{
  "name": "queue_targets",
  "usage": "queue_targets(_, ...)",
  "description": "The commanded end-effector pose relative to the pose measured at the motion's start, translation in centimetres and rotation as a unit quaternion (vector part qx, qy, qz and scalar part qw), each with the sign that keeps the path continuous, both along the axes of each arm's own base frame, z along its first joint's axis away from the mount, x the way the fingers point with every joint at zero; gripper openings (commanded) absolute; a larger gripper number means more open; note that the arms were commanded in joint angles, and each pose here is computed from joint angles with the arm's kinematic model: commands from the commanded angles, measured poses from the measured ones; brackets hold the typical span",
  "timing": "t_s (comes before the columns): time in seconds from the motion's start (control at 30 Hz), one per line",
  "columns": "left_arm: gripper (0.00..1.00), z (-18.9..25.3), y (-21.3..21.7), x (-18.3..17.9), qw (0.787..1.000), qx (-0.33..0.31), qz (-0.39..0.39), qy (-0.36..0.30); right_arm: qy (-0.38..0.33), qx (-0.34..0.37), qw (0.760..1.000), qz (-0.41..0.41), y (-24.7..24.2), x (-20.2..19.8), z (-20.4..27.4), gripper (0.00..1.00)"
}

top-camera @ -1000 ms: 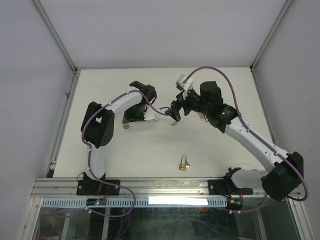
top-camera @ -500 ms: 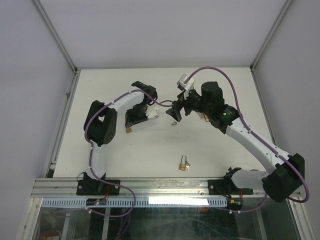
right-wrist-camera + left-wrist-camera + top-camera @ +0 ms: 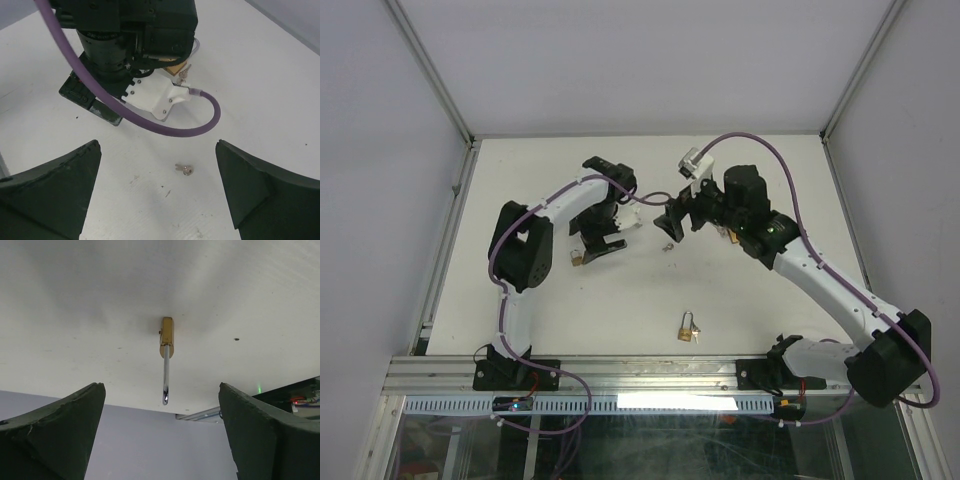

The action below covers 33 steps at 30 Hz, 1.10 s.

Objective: Unlock with the key
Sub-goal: Place the lock at the center of the board, then pick up the key from the center of the board.

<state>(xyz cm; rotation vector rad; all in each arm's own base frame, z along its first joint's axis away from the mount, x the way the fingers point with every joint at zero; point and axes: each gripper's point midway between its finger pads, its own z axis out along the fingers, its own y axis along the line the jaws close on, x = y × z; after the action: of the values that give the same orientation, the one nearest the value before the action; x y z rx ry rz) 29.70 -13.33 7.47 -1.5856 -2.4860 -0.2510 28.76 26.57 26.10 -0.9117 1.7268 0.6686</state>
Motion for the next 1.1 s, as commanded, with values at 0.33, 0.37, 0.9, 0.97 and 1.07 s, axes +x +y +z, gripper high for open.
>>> queue_targets(0.33,0.99,14.1,-9.6,3.2,0.899,-0.383,0.040,-0.209,0.225,0.018,0.931,-0.286,-7.0,6.5,-6.4,0.68)
queue_targets(0.37,0.99,16.0,-10.2,3.9,0.868,-0.426,0.041,-0.251,0.243,-0.008,0.925,-0.291,-6.7,6.3,-7.9,0.63)
queue_targets(0.9,0.99,21.8,-8.7,0.3,0.627,-0.651,0.213,-0.370,0.335,-0.242,0.874,-0.256,-2.3,5.8,-20.5,0.48)
queue_targets(0.97,0.99,21.7,-8.5,0.5,0.628,-0.647,0.211,-0.378,0.335,-0.250,0.872,-0.256,-2.0,6.0,-21.1,0.47)
queue_targets(1.07,0.99,21.5,-8.3,0.6,0.627,-0.646,0.211,-0.381,0.342,-0.257,0.868,-0.253,-1.6,6.3,-21.9,0.46)
